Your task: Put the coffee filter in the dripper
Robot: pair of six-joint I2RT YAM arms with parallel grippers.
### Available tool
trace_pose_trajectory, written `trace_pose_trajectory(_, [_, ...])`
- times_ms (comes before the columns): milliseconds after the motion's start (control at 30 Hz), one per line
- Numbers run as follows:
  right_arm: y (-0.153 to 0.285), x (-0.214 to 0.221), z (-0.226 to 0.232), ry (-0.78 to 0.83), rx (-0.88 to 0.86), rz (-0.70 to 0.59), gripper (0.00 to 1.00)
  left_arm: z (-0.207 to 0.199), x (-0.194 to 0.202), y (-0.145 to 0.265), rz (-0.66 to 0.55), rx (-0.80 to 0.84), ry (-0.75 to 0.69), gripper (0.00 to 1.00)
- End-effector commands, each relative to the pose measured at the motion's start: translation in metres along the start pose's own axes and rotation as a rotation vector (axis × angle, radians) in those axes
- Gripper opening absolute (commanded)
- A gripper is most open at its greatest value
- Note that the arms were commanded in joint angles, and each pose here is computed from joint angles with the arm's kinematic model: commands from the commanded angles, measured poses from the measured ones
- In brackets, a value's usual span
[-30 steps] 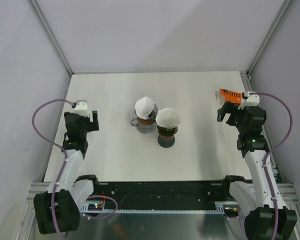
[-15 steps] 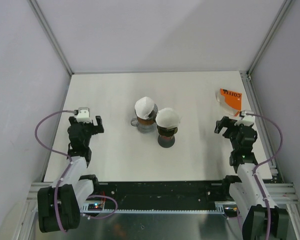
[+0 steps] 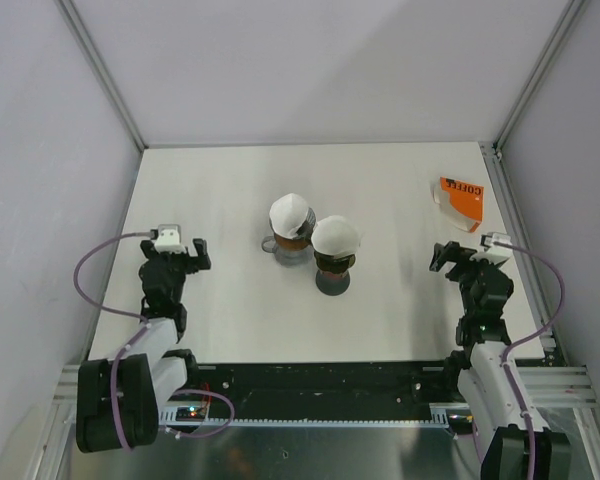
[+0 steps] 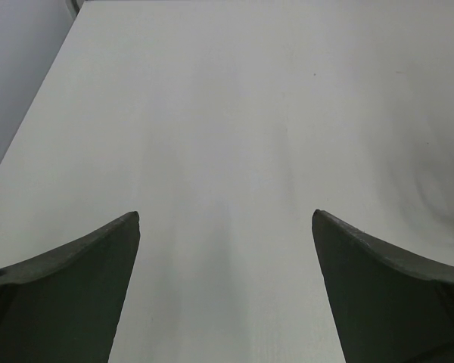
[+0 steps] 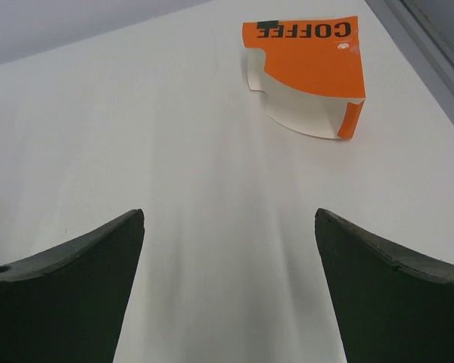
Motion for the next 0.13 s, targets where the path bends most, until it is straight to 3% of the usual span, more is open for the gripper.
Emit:
trace_pose_trajectory(0, [-0.0018,-0.0079,-0.0004,0.005,-0.002,-0.065,0.99,0.0026,-0.0167,-0.0012,-0.109,-0.008,0.003,1.0])
trace_pose_trajectory(100, [-0.0031,-0.006,-0.0011,0.009,-0.003,-0.067,0.99,0.0038,-0.0189,0.0001,-0.134,-0.03,0.026,1.0])
Point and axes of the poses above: each gripper's point midway between its finger pads, its own y axis back along the fingers, its own z axis along the line the jaws close on, x = y × z, the point moved 7 cm from there along y, back along the fingers, and after that the axes turned 5 degrees about -y, right-handed, at the moved point
